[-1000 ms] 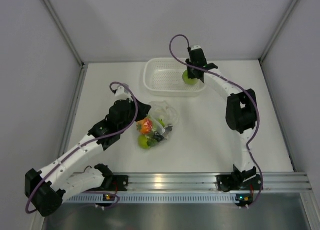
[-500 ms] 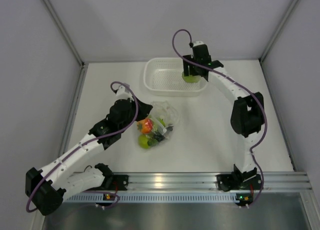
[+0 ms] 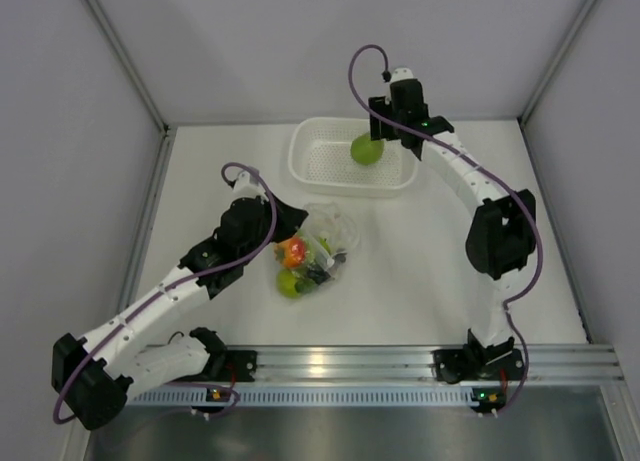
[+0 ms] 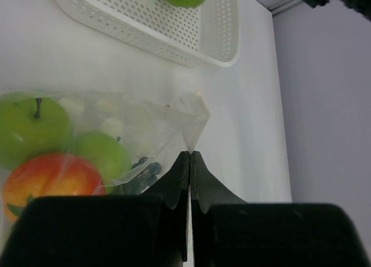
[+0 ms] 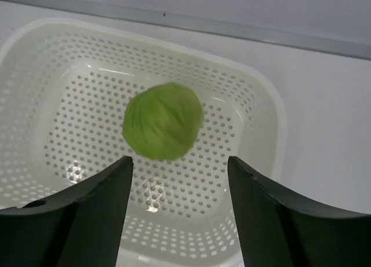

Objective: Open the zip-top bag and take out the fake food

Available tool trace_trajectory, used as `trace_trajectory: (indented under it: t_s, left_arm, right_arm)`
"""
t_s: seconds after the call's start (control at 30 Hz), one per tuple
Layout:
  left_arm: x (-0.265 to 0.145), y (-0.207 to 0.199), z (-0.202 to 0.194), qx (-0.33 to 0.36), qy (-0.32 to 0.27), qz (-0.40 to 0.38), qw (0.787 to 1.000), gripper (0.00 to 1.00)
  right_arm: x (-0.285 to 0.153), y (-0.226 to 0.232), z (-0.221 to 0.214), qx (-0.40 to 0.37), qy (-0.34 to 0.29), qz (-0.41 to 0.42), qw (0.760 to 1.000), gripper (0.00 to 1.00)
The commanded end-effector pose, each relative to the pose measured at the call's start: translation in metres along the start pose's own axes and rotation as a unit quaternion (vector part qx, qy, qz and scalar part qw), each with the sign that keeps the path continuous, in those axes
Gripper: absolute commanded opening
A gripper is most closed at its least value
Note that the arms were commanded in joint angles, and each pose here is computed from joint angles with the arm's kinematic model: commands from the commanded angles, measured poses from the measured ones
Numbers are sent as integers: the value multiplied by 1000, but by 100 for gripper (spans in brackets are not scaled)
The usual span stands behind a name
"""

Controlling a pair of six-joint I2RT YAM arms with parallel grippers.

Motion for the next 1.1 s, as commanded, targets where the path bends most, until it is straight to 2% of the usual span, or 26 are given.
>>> trace_trajectory:
  t_s: [0.0, 0.07, 0.1, 0.17, 0.3, 0.37, 0.4, 0.47, 0.5, 0.53, 0.67, 0.73, 0.8, 0.93, 1.07]
  left_arm:
    - [-6, -17, 20, -13, -38, -32, 999, 0]
    - [-7, -16, 21, -12, -41, -31, 999, 0]
    - [-7, -15, 22, -12, -45, -27, 999, 0]
    - [-7, -17, 24, -13, -49, -27, 998, 0]
    - [-2, -23, 29, -16, -49, -28, 998, 0]
    - [1, -24, 30, -21, -48, -24, 998, 0]
    - [2, -25, 32, -32, -50, -23, 998, 0]
    - [3, -26, 34, -44, -54, -21, 997, 0]
    - [2, -29, 37, -51, -57, -23, 997, 0]
    - [2, -30, 39, -53, -59, -25, 997, 0]
    - [-1, -40, 46, -62, -60, -41, 995, 0]
    - [-4, -44, 48, -66, -59, -49, 995, 0]
    - [-5, -47, 47, -76, -52, -59, 994, 0]
    - [-9, -53, 44, -90, -40, -81, 992, 0]
    - [-13, -56, 42, -107, -35, -98, 989, 0]
  right_arm:
    - [26, -3, -21, -3, 28, -15, 1000, 67]
    - [24, -2, -30, 7, 25, -1, 1000, 71]
    - [10, 1, -21, 17, 9, 6, 1000, 73]
    - [-2, 4, -26, 18, 17, 18, 1000, 75]
    - [-61, 19, -9, 44, -16, 67, 997, 77]
    - [-78, 27, -26, 48, 8, 103, 994, 76]
    - [-100, 36, -24, 60, 5, 133, 989, 75]
    - [-116, 44, -49, 69, 40, 176, 981, 69]
    - [-137, 53, -49, 81, 34, 205, 975, 66]
    - [-141, 58, -68, 83, 41, 228, 969, 63]
    - [-192, 100, -99, 101, 56, 345, 931, 51]
    - [-197, 110, -116, 107, 67, 355, 926, 44]
    - [-206, 129, -121, 116, 61, 376, 917, 42]
    - [-195, 145, -132, 133, 38, 337, 931, 39]
    - [-166, 153, -151, 159, 45, 297, 941, 38]
Point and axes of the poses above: each gripper's point midway between its finger pads, its own x axis out along the fingers, its own y axis along the line the jaws close on, z = x × y, the point moved 5 cm from there along -x, back along the fingers, and after that the axes turned 10 degrees about x, right-handed, at the moved point
